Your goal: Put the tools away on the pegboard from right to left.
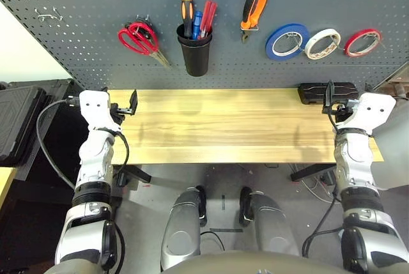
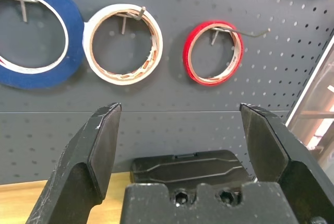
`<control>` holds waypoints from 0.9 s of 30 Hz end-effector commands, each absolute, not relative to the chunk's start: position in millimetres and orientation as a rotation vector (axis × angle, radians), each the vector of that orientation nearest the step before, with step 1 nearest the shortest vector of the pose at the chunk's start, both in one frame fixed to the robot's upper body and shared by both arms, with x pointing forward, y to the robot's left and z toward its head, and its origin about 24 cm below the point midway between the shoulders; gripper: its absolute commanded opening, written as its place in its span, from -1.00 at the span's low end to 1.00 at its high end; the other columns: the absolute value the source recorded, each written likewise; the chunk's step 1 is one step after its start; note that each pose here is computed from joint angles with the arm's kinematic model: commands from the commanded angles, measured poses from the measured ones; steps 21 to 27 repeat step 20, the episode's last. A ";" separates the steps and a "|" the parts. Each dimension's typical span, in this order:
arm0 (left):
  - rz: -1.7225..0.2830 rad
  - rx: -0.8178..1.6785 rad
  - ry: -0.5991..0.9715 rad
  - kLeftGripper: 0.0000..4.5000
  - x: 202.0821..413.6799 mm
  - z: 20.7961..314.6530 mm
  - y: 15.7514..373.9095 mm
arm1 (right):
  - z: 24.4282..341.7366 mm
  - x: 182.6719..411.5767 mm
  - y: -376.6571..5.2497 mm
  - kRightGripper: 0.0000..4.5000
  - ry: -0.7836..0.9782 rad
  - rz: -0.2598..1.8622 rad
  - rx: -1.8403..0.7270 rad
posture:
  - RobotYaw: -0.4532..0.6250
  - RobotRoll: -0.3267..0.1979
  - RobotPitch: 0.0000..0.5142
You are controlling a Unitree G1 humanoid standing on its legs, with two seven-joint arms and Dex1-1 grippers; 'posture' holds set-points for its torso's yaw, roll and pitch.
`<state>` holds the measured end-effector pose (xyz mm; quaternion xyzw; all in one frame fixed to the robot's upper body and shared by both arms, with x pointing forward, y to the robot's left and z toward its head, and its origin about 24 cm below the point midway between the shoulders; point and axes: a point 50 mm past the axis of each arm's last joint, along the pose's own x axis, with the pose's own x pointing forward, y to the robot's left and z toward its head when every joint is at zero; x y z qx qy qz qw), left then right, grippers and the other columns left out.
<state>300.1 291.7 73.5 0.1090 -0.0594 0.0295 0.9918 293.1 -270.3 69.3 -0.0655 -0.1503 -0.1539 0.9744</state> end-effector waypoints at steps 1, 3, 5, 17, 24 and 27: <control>0.103 0.215 -0.106 0.98 292.6 68.8 301.4 | 66.5 291.0 -277.3 1.00 -0.296 -0.335 -0.144 | 0.05 0.25 -0.39; 0.108 0.215 -0.107 0.98 291.8 69.0 302.7 | 66.1 291.2 -278.0 1.00 -0.296 -0.336 -0.145 | 0.05 0.25 -0.37; 0.109 0.217 -0.108 0.98 291.5 69.8 303.2 | 65.5 291.2 -279.0 1.00 -0.293 -0.340 -0.146 | 0.06 0.25 -0.36; 0.127 0.217 -0.117 0.98 288.6 69.8 303.6 | 59.0 295.2 -274.6 1.00 -0.271 -0.332 -0.146 | 0.13 0.25 -0.34; 0.131 0.215 -0.124 0.98 288.2 70.7 301.5 | 58.3 297.7 -272.5 1.00 -0.266 -0.312 -0.152 | 0.15 0.25 -0.33; 0.131 0.215 -0.124 0.98 288.2 70.7 301.5 | 58.3 297.7 -272.5 1.00 -0.266 -0.312 -0.152 | 0.15 0.25 -0.33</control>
